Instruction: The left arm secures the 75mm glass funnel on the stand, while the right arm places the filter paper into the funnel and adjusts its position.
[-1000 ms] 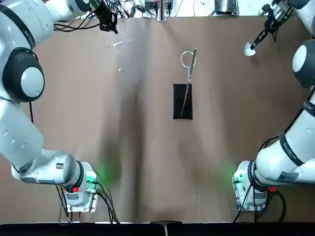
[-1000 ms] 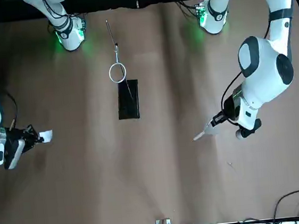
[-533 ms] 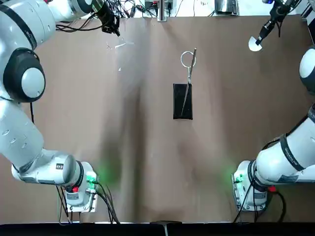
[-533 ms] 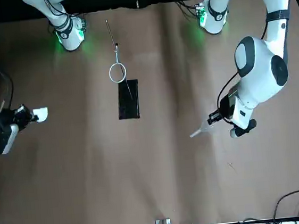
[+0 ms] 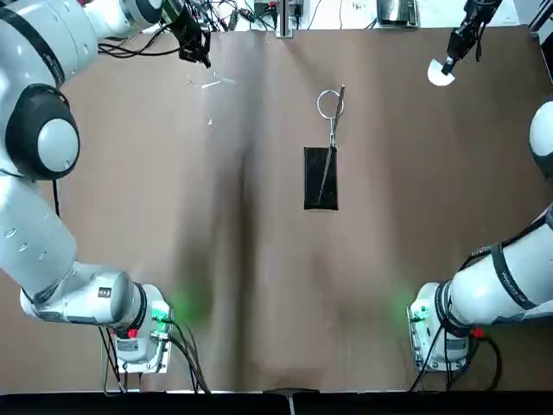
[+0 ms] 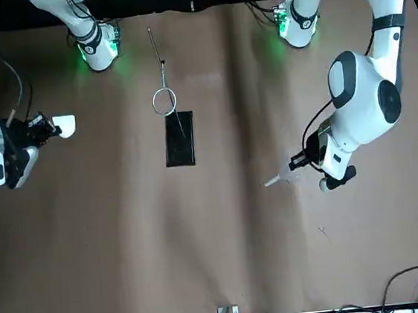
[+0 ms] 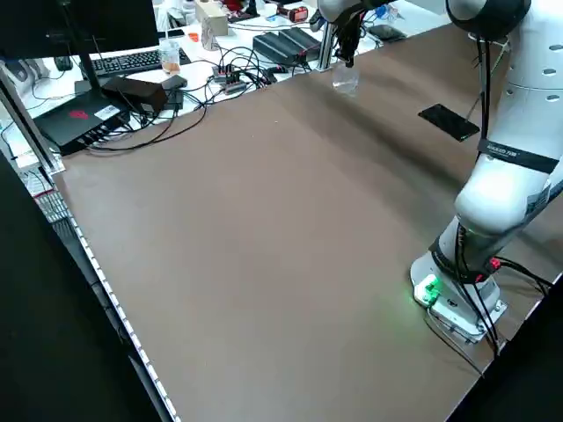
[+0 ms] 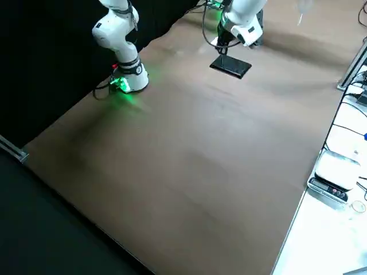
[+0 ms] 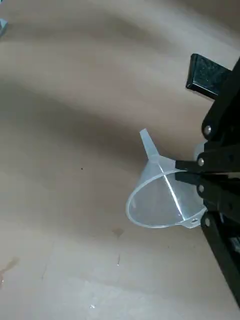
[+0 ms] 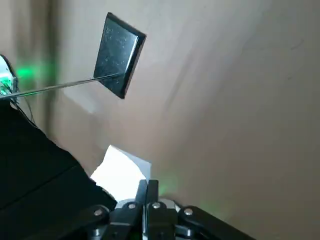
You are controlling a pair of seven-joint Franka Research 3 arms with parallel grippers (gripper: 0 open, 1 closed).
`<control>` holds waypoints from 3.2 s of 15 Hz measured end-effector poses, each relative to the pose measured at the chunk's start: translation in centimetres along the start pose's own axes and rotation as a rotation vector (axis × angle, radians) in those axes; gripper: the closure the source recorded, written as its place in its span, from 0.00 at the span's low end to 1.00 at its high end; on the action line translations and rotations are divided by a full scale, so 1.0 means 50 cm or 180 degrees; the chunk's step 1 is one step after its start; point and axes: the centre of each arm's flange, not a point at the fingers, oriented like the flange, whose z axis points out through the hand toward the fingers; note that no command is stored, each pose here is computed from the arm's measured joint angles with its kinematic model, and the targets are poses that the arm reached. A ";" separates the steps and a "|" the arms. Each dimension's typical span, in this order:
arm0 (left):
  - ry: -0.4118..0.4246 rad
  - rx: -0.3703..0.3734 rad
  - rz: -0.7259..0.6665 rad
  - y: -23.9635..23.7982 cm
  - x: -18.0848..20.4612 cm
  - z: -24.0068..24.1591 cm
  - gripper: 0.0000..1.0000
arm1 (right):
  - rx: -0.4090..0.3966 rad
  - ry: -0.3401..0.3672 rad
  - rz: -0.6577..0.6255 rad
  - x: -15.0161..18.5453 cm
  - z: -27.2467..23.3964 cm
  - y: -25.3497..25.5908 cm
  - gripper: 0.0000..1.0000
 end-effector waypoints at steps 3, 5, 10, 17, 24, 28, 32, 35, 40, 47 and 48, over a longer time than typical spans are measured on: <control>-0.0044 0.0000 -0.0031 -0.007 0.012 0.000 0.97 | -0.0064 -0.0022 0.0124 0.011 -0.003 -0.067 0.99; -0.0050 -0.0009 -0.0010 -0.007 0.017 0.002 0.97 | -0.0100 -0.0038 0.0141 0.011 -0.007 -0.117 0.99; 0.0017 -0.0054 0.0652 0.033 0.014 -0.024 0.97 | -0.0047 -0.0006 0.0182 0.018 -0.008 -0.213 0.99; -0.0155 -0.0034 0.1899 0.036 0.012 0.042 0.97 | 0.0098 0.0059 0.0246 0.020 -0.009 -0.228 0.99; -0.0150 0.0203 0.2414 0.064 0.001 0.039 0.97 | 0.0104 0.0072 0.0273 0.016 -0.013 -0.219 0.99; -0.0180 0.0190 0.2656 0.074 0.000 0.020 0.97 | 0.0106 0.0077 0.0281 0.015 -0.014 -0.217 0.99; -0.0132 0.0123 0.3497 0.112 -0.015 0.006 0.97 | 0.0108 0.0076 0.0284 0.015 -0.013 -0.216 0.99; 0.0036 0.0075 0.4233 0.152 -0.026 -0.016 0.97 | 0.0111 0.0079 0.0294 0.014 -0.014 -0.213 0.99; 0.0328 0.0079 0.5306 0.228 -0.083 -0.091 0.97 | 0.0113 0.0076 0.0297 0.014 -0.013 -0.211 0.99; 0.0616 0.0046 0.6941 0.372 -0.267 -0.171 0.97 | 0.0116 0.0076 0.0302 0.013 -0.013 -0.210 0.99; 0.0654 0.0003 0.7035 0.387 -0.285 -0.171 0.97 | 0.0116 0.0076 0.0303 0.013 -0.013 -0.209 0.99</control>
